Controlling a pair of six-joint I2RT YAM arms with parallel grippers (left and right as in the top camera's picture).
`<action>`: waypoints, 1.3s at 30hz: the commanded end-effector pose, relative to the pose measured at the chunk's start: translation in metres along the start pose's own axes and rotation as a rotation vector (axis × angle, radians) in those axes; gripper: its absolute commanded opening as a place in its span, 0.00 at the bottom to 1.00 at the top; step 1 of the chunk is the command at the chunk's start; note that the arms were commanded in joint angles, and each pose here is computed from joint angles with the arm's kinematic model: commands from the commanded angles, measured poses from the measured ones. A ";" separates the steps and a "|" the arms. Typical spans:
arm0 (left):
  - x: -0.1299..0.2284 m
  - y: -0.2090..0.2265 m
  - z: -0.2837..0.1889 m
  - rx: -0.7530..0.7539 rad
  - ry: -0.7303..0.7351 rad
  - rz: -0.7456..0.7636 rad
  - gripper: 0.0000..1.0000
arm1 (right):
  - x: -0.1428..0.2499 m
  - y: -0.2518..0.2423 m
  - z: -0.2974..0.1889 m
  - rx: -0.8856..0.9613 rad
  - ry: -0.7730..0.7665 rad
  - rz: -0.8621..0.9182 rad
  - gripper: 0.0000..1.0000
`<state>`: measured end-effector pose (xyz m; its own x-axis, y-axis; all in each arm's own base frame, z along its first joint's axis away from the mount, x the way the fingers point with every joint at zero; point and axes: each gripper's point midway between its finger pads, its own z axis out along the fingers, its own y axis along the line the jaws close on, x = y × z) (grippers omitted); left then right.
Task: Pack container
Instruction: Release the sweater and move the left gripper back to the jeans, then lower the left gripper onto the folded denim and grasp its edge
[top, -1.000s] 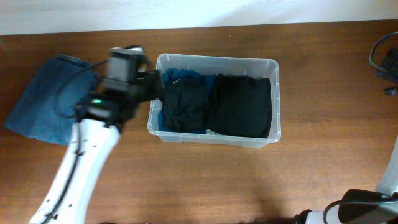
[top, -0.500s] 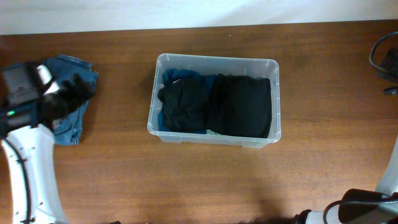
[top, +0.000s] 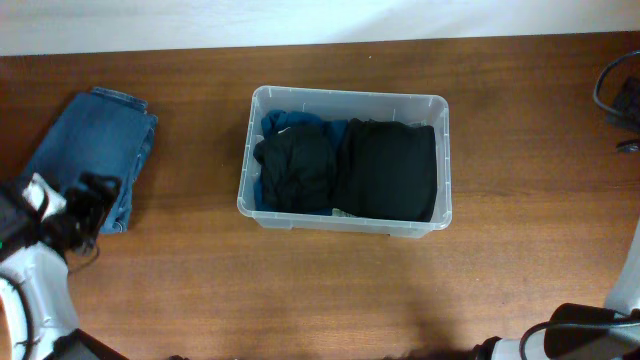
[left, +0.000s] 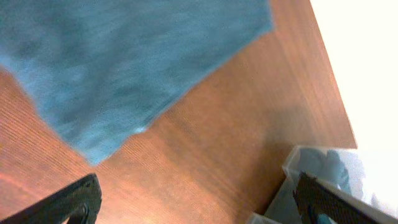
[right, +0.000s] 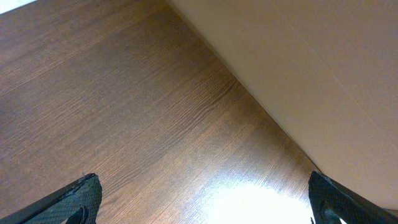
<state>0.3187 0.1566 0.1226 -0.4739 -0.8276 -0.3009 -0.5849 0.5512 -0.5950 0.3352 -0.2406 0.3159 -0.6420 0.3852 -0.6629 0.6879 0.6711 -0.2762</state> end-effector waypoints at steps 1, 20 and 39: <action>0.011 0.018 -0.002 0.064 0.014 -0.060 0.99 | -0.002 -0.003 -0.001 0.013 -0.006 0.018 0.98; 0.027 0.067 0.017 0.095 -0.077 -0.186 0.99 | -0.002 -0.003 -0.001 0.012 -0.006 0.018 0.99; 0.027 0.087 0.056 0.137 -0.031 -0.282 0.99 | -0.002 -0.003 -0.001 0.013 -0.006 0.018 0.99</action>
<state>0.2883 0.1808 0.0282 -0.2752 -0.9462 -0.1705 -0.6217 0.3104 -0.7191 0.3353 -0.2406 0.3159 -0.6418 0.3851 -0.6632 0.6879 0.6713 -0.2759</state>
